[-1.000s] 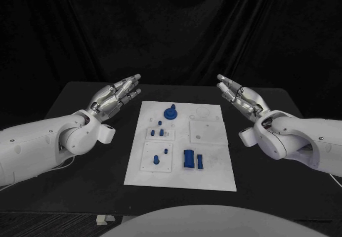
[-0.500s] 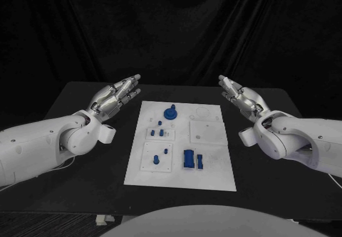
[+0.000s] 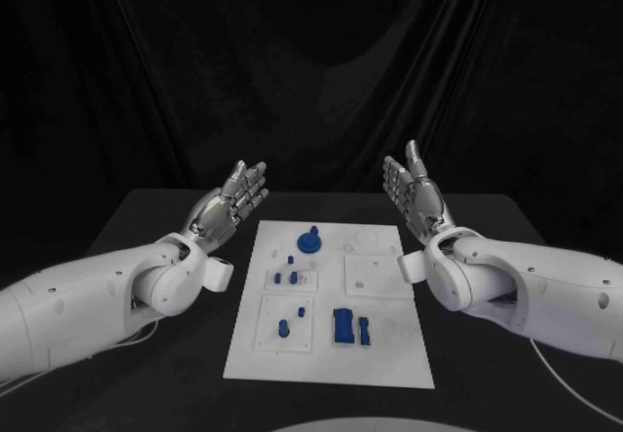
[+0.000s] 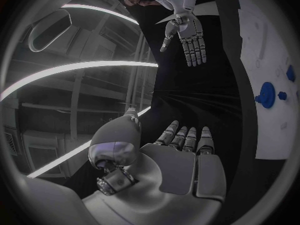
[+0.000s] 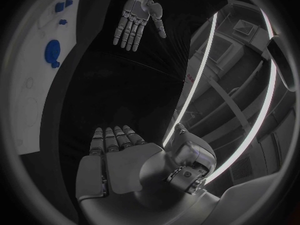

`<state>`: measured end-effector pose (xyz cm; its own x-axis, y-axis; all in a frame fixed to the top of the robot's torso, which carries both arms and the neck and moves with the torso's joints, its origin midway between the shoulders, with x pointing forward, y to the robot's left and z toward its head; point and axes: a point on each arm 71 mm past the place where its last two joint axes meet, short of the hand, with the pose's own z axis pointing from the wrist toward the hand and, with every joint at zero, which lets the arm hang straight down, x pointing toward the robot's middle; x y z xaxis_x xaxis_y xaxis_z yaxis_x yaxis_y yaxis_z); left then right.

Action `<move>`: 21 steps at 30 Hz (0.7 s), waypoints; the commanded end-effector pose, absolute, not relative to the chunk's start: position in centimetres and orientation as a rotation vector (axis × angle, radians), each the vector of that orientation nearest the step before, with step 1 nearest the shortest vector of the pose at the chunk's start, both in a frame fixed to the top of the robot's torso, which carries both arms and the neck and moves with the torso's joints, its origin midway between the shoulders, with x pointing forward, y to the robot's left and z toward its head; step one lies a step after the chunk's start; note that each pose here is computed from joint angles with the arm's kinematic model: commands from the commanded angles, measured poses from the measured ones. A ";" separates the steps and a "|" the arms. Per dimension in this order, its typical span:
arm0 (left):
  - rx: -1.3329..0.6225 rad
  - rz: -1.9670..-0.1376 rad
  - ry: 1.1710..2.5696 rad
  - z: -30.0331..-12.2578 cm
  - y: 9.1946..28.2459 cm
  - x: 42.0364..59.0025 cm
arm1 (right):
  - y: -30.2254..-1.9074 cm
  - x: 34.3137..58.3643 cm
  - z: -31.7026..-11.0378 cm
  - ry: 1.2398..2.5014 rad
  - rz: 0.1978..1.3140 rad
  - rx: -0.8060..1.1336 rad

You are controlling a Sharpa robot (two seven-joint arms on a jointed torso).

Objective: Assemble the parts on the task board

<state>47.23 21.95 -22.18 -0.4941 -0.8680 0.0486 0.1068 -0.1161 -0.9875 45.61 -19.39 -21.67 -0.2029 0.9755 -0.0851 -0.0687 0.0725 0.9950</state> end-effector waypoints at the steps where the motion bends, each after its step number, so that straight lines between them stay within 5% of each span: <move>1: -0.979 -1.529 1.354 -22.5 21.9 47.4 | -20.0 45.9 -22.3 1.249 1.236 1.153; 21: -1.209 -1.229 1.218 -22.4 19.2 46.2 | -19.2 46.2 -22.4 1.218 1.229 1.209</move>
